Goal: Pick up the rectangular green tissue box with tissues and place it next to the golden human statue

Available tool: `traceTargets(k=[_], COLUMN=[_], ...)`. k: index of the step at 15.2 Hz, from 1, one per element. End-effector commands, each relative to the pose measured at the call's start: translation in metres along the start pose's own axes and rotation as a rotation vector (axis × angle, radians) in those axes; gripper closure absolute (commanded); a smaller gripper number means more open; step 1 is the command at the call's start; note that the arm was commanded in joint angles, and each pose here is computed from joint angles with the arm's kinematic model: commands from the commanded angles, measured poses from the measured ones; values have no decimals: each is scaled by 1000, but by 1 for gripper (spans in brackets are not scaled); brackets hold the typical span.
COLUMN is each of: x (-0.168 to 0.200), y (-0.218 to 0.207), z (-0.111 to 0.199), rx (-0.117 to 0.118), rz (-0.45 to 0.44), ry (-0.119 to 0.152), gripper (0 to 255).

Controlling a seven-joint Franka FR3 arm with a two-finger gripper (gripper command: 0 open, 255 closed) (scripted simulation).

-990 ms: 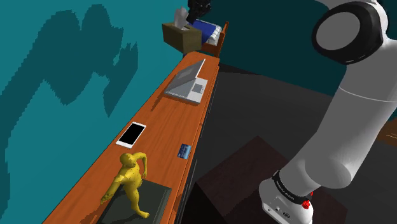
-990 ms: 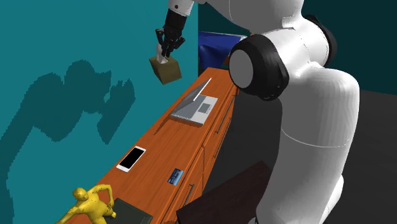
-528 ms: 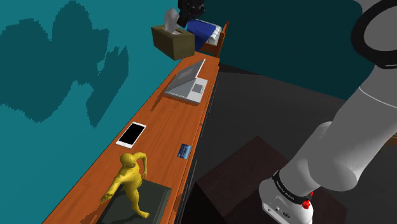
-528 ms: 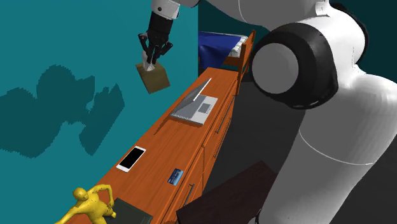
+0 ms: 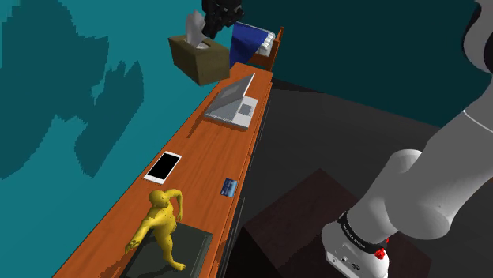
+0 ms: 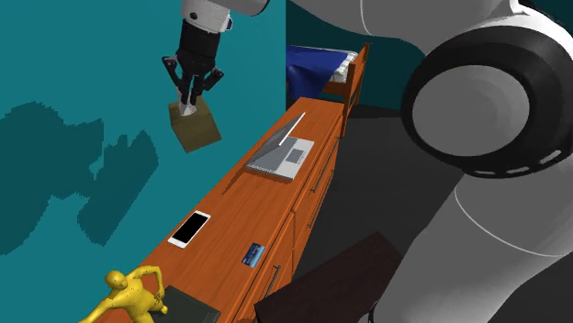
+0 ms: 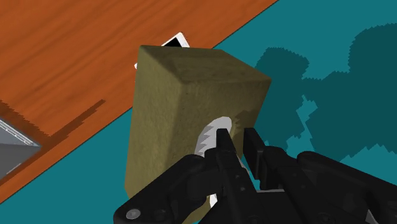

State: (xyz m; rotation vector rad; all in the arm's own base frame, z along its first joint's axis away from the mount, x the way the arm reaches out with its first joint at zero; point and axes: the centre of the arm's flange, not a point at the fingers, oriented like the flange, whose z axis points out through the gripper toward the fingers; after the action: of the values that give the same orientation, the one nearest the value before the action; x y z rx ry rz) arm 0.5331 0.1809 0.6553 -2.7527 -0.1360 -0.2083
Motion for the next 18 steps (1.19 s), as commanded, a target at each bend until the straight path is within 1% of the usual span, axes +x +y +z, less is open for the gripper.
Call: traceTargets(k=[1,6,7,18], x=[-13,-43,-45,-55], y=[-22,-79,-83,-62], z=[9,25,27,80], rx=[0,0,0,0], rz=[1,1,1,1], ry=[1,1,1,1], gripper=[255,255,255,255])
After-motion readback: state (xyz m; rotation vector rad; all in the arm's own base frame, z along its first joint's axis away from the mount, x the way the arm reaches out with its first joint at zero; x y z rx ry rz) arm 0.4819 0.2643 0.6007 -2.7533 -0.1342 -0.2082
